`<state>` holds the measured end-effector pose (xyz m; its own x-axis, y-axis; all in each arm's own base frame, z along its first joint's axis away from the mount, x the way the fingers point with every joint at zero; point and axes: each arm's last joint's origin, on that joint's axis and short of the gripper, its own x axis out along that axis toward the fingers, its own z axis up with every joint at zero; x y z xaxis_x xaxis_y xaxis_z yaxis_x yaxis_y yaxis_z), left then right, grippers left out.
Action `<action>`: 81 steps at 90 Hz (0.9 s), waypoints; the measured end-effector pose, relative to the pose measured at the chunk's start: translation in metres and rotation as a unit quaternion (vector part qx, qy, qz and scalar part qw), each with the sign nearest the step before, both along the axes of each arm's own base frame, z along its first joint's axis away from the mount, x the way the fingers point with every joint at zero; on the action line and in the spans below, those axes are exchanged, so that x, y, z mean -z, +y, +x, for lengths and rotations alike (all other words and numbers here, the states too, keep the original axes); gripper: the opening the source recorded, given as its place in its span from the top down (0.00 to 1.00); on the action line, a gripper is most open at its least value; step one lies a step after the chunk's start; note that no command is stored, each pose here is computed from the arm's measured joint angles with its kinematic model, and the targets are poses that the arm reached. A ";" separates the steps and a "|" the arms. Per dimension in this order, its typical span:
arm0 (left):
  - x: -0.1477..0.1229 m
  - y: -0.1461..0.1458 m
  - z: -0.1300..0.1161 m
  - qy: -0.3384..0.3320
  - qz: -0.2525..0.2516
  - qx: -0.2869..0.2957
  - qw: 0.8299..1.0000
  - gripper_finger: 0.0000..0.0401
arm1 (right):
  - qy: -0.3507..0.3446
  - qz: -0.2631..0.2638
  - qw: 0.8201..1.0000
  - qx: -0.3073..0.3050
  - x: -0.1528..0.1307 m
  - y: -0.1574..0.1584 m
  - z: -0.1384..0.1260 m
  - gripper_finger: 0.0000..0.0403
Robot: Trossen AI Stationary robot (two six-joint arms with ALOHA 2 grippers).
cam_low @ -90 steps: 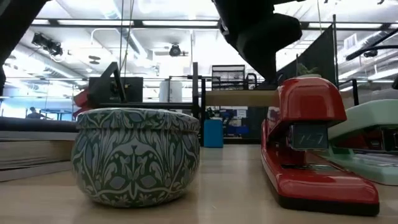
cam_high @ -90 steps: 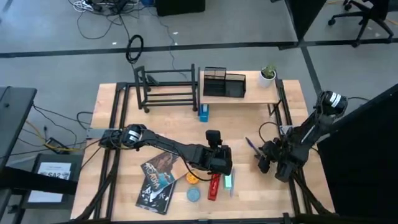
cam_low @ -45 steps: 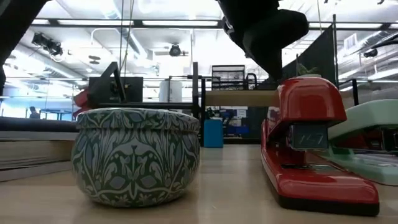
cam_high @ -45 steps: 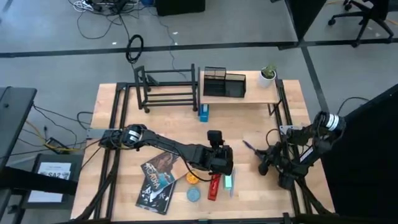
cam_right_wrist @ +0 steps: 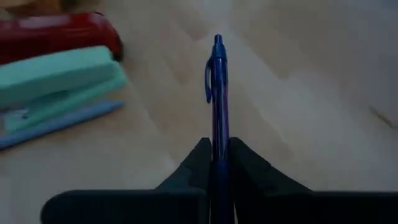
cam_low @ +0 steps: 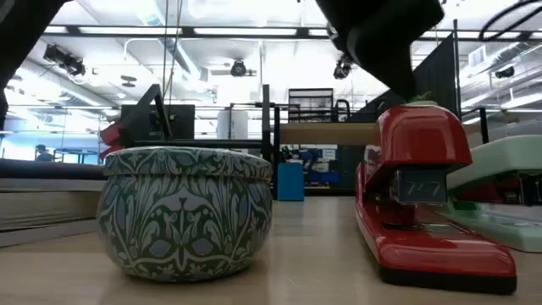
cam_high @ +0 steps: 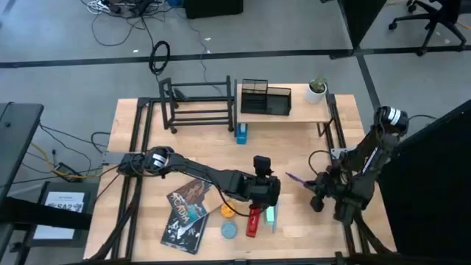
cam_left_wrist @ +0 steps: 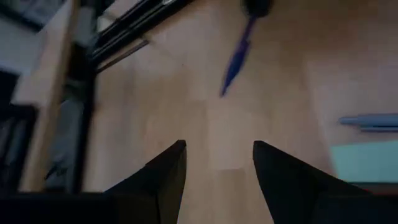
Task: Stock shelves
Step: Put the blue ballpen on the pen holder
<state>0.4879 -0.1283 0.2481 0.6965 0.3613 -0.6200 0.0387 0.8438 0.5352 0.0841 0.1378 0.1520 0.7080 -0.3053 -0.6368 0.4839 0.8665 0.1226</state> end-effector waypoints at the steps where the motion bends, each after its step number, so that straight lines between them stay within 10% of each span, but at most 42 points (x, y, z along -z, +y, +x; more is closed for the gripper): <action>1: 0.000 0.000 0.000 0.000 -0.003 0.005 1.000 0.58 | 0.000 -0.001 1.000 -0.002 -0.001 0.000 0.000 0.99; 26: -0.004 0.018 0.016 -0.009 -0.027 0.129 0.991 0.57 | -0.004 -0.015 0.999 -0.038 -0.007 0.000 0.002 0.99; 81: 0.039 0.033 0.043 -0.031 0.006 0.122 0.992 0.59 | -0.049 -0.017 0.996 -0.066 -0.010 0.009 0.007 0.98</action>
